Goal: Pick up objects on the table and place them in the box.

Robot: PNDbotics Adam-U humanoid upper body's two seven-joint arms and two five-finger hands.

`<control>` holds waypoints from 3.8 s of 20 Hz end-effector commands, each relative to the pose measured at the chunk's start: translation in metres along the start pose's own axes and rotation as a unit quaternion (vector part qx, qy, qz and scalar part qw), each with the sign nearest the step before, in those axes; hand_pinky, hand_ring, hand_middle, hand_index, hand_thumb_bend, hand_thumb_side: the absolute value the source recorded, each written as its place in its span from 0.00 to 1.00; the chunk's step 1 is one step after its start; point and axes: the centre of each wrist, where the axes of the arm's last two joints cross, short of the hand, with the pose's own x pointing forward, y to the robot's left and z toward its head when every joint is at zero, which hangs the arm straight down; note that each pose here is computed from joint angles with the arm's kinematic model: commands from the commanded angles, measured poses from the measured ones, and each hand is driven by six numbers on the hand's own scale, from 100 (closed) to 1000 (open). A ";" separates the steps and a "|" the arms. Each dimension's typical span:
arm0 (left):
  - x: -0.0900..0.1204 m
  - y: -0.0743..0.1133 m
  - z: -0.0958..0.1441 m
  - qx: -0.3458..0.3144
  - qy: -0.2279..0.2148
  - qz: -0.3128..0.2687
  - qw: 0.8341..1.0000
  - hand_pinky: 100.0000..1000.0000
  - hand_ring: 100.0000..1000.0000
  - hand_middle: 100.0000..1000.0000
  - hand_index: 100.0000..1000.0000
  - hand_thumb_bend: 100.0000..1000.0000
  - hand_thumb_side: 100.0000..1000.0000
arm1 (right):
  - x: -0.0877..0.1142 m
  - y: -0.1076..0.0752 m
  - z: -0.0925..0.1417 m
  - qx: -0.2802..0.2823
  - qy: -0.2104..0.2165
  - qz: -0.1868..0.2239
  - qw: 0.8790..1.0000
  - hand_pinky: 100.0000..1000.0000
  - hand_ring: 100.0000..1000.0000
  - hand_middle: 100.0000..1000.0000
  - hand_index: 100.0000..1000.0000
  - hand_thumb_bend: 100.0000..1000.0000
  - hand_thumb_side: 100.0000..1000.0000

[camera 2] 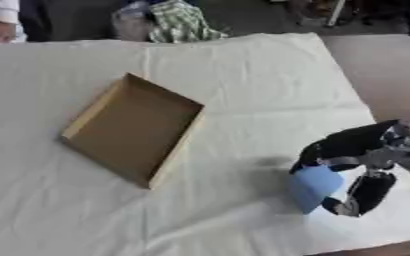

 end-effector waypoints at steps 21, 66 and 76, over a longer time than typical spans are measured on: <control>0.006 0.001 -0.005 -0.014 -0.013 0.000 1.000 0.59 0.87 0.58 0.60 0.22 0.62 | 0.017 -0.093 0.040 -0.114 -0.012 0.104 0.988 0.93 1.00 0.80 0.80 0.00 0.16; 0.010 -0.011 -0.016 -0.028 -0.032 0.034 0.998 0.59 0.87 0.58 0.60 0.22 0.61 | 0.034 -0.213 -0.131 -0.132 -0.090 0.094 0.983 0.90 0.97 0.81 0.78 0.00 0.27; 0.009 -0.012 -0.015 -0.028 -0.031 0.036 0.998 0.59 0.87 0.58 0.60 0.22 0.62 | 0.037 -0.201 -0.149 -0.109 -0.095 0.096 0.985 0.90 0.99 0.87 0.80 0.00 0.35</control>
